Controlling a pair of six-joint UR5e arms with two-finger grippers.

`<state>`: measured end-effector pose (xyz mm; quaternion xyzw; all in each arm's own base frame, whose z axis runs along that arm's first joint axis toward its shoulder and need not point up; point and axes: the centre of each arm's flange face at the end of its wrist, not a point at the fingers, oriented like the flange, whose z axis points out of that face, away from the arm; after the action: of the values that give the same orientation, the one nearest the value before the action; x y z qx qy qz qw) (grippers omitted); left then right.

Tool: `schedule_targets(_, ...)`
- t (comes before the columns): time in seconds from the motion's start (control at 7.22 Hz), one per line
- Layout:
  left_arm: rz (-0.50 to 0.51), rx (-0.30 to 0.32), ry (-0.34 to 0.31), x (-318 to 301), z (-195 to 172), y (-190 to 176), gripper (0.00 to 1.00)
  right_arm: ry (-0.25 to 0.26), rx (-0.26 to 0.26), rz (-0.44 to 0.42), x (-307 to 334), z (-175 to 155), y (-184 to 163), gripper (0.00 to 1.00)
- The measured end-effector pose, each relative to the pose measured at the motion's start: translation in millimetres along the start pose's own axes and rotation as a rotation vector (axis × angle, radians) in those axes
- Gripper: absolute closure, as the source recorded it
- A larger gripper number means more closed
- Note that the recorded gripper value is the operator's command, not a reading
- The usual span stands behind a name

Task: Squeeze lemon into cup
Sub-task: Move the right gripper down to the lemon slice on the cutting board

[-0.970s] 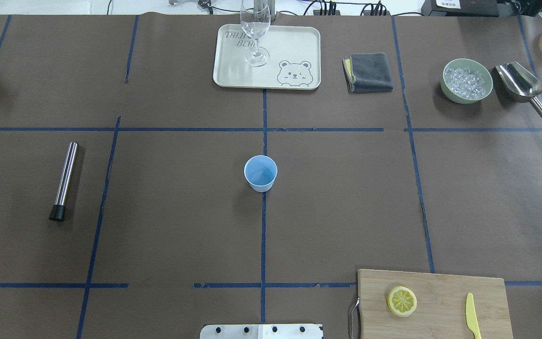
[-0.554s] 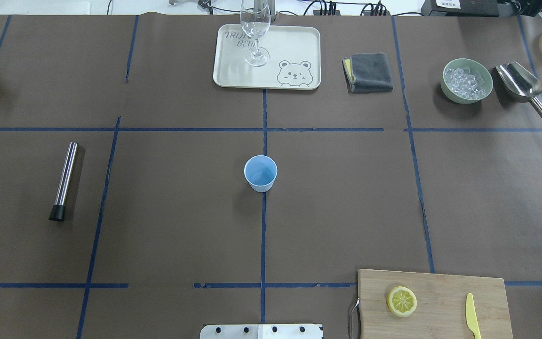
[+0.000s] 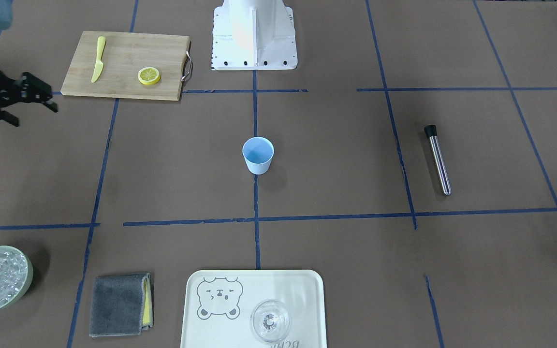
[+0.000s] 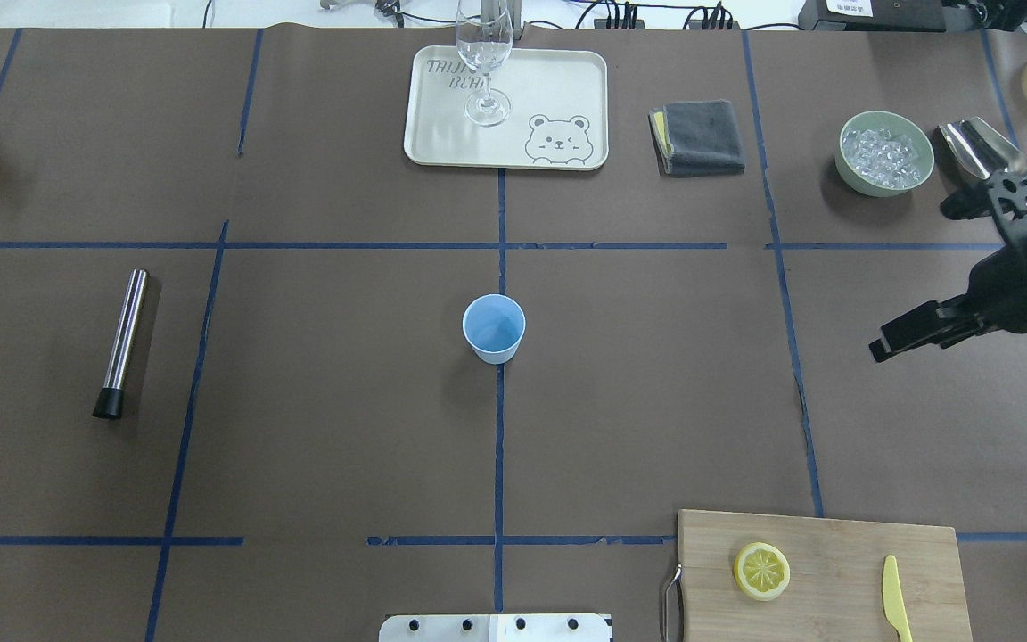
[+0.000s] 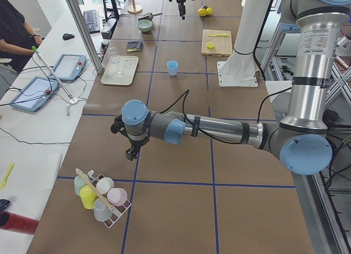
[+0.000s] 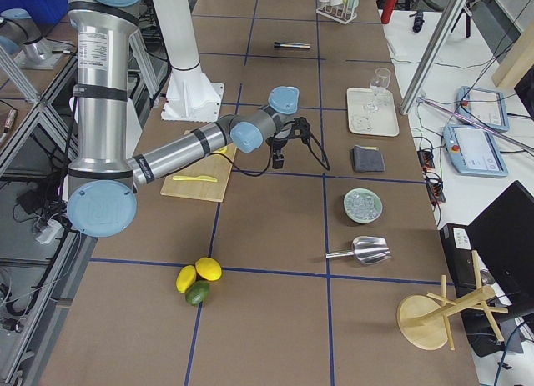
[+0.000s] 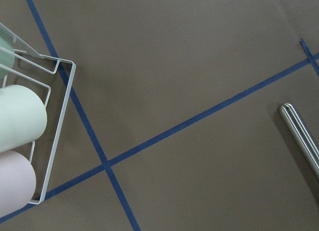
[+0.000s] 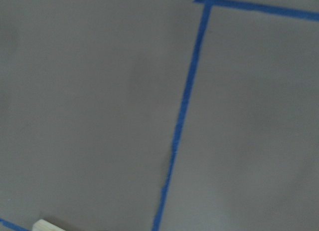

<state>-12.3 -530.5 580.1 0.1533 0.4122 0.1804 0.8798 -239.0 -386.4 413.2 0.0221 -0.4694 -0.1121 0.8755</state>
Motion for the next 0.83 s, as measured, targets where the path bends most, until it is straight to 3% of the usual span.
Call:
schedule_targets(0.28,-0.033,0.003,-0.004,-6,9,7,0.00,0.038,0.036,-0.023,-86,42,68,0.00)
schedule_targets(0.55,-0.027,0.012,-0.007,-14,16,11,0.00,0.120,0.074,-0.037,-119,79,128,0.00)
schedule_targets(0.83,-0.017,0.016,-0.024,-16,17,10,0.00,0.152,0.060,0.050,-134,108,171,0.00)
